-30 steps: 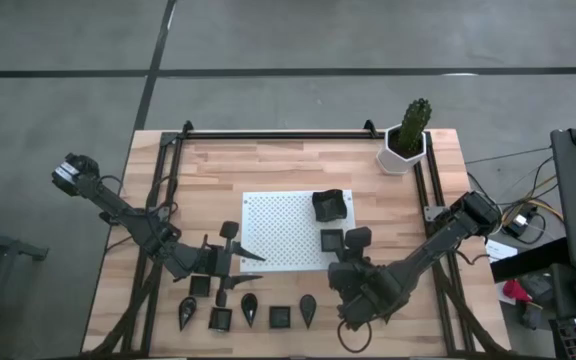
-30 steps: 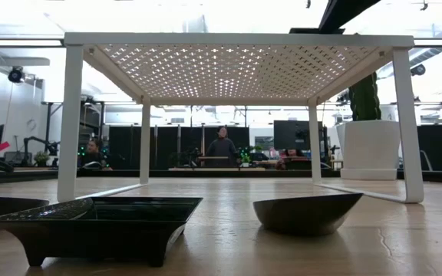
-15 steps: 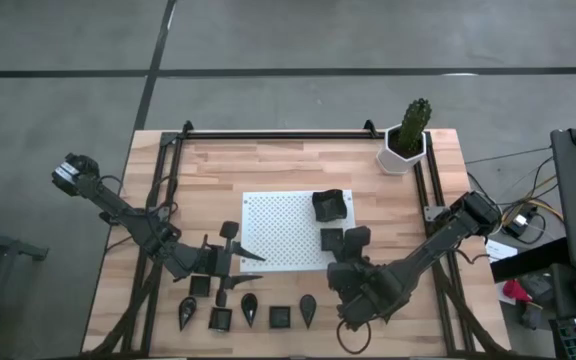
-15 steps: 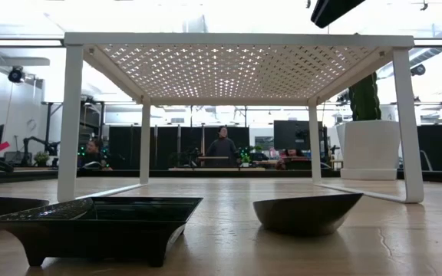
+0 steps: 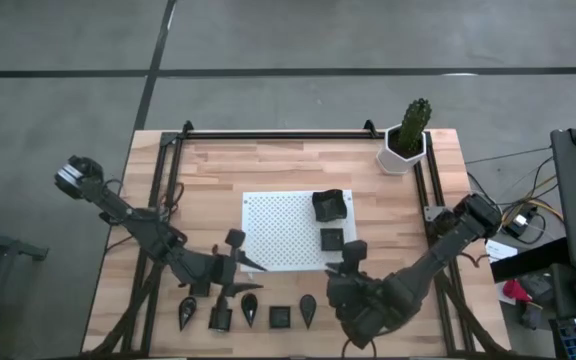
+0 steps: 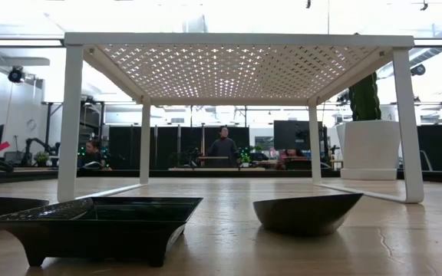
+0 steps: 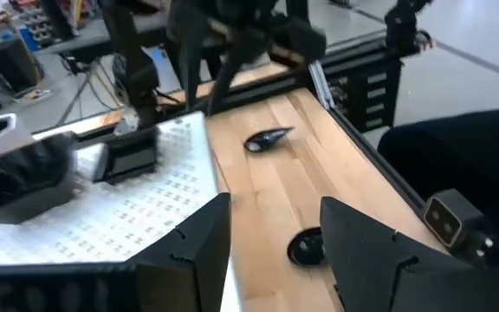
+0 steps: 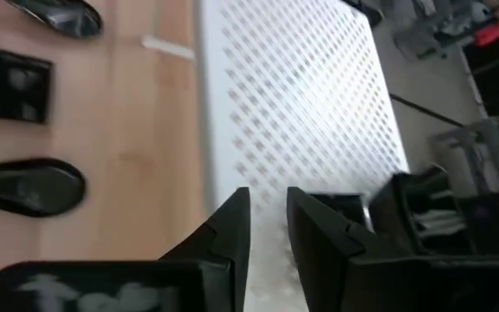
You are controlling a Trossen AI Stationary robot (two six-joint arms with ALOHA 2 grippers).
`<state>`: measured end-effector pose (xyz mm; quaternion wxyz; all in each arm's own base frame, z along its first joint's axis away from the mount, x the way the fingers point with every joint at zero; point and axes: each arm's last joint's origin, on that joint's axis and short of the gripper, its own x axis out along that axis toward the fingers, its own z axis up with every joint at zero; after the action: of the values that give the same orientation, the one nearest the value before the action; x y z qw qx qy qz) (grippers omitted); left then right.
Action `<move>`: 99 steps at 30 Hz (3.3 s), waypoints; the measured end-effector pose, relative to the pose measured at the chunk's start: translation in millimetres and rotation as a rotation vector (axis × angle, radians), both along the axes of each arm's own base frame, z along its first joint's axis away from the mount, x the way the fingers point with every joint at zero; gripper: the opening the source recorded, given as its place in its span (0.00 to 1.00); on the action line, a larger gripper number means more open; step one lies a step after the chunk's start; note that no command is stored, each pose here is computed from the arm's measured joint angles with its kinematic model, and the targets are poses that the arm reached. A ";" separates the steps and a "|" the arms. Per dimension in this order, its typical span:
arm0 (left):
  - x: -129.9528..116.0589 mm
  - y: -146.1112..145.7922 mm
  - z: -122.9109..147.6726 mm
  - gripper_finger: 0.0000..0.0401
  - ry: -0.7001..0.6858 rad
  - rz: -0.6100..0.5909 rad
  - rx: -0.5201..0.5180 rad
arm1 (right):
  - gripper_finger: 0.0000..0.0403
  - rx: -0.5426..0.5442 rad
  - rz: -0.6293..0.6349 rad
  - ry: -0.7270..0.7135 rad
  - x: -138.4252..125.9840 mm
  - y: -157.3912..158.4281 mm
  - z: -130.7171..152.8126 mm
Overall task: Pick & Place Mini shaped plates
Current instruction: Stack the square plate on top of the other square plate on the shelf
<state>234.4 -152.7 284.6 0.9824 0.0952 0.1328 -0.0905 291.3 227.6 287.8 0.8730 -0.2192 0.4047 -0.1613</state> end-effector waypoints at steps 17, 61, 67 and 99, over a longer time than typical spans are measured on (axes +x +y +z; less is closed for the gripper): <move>19.8 -41.8 -64.3 0.44 0.155 -0.108 0.094 | 0.16 0.091 0.062 -0.106 -7.7 26.7 3.5; 67.0 -133.3 -146.3 0.44 0.425 0.110 0.121 | 0.13 0.081 0.066 -0.089 -14.1 30.1 -11.9; 65.5 -131.1 -149.1 0.42 0.443 0.131 0.151 | 0.13 0.082 0.067 -0.090 -14.0 30.2 -11.9; 66.3 -128.5 -111.0 0.00 0.430 0.038 0.188 | 0.14 0.113 0.131 -0.092 -10.3 36.2 -9.5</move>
<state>300.7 -281.2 173.7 0.9199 0.1622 0.3485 -0.0774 281.0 263.8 278.2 0.9103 -0.1881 0.3575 -0.0909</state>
